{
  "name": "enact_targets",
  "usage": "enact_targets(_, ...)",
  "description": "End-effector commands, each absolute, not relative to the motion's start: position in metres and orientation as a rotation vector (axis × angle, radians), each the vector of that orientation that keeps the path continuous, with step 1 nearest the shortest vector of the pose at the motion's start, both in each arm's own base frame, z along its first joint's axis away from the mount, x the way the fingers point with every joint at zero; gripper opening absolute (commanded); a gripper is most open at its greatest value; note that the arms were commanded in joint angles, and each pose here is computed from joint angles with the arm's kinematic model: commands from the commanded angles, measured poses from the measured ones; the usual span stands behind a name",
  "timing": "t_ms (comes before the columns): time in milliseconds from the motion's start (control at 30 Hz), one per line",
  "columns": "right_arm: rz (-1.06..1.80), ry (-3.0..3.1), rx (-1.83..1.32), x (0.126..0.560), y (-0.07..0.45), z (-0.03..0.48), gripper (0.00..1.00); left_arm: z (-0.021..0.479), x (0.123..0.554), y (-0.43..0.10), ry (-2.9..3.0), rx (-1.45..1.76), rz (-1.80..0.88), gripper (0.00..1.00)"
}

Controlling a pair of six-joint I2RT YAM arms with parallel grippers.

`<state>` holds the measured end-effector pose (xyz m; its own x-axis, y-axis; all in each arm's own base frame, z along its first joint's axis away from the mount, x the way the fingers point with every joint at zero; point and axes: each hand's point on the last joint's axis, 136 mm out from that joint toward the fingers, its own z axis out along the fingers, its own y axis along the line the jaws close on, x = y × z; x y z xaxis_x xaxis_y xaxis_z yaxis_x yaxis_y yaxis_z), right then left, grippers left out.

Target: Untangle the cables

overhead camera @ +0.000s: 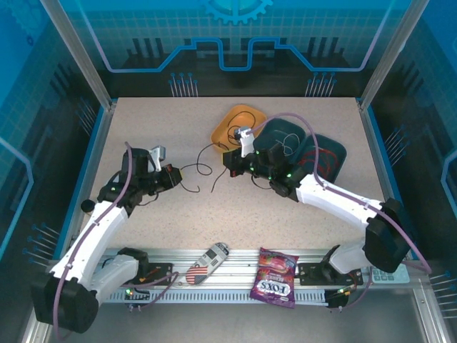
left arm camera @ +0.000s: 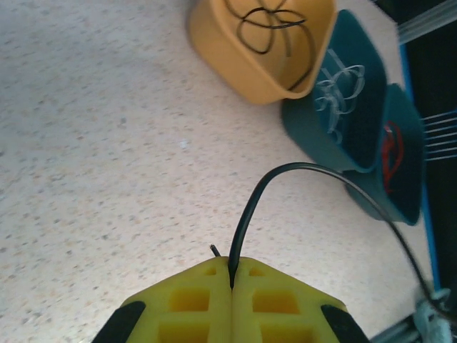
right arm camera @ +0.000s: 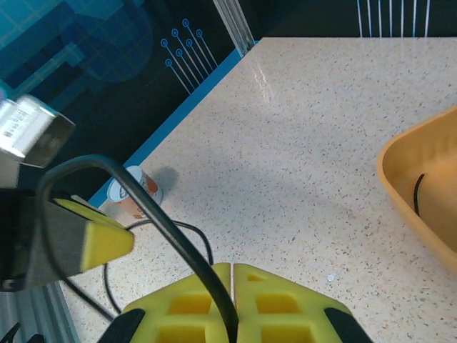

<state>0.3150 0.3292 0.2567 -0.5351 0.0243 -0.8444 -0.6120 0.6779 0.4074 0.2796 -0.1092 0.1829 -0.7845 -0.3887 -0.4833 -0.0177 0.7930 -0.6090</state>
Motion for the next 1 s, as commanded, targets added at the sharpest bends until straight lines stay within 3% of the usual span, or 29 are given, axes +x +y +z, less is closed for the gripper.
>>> enact_targets(0,0.789,1.974,-0.463,0.313,0.319,0.279,0.00,0.175,0.283,-0.097,2.392,-0.337,-0.702,0.11)
enact_targets(67,0.789,1.971,-0.454,0.313,0.318,0.292,0.00,0.171,0.286,-0.098,2.391,-0.351,-0.716,0.22)
enact_targets(133,0.772,1.987,-0.438,0.315,0.316,0.306,0.00,0.169,0.289,-0.103,2.381,-0.352,-0.757,0.47)
enact_targets(400,0.591,2.115,-0.336,0.339,0.294,0.333,0.00,0.169,0.298,-0.105,2.353,-0.360,-0.776,0.71)
enact_targets(533,0.489,2.122,-0.300,0.356,0.283,0.346,0.00,0.164,0.298,-0.099,2.362,-0.373,-0.728,0.99)
enact_targets(733,0.372,2.110,-0.239,0.390,0.265,0.357,0.00,0.178,0.302,-0.110,2.308,-0.290,-0.802,0.99)
enact_targets(967,0.298,2.102,-0.196,0.424,0.256,0.358,0.00,0.237,0.291,-0.149,2.062,-0.054,-1.136,0.99)
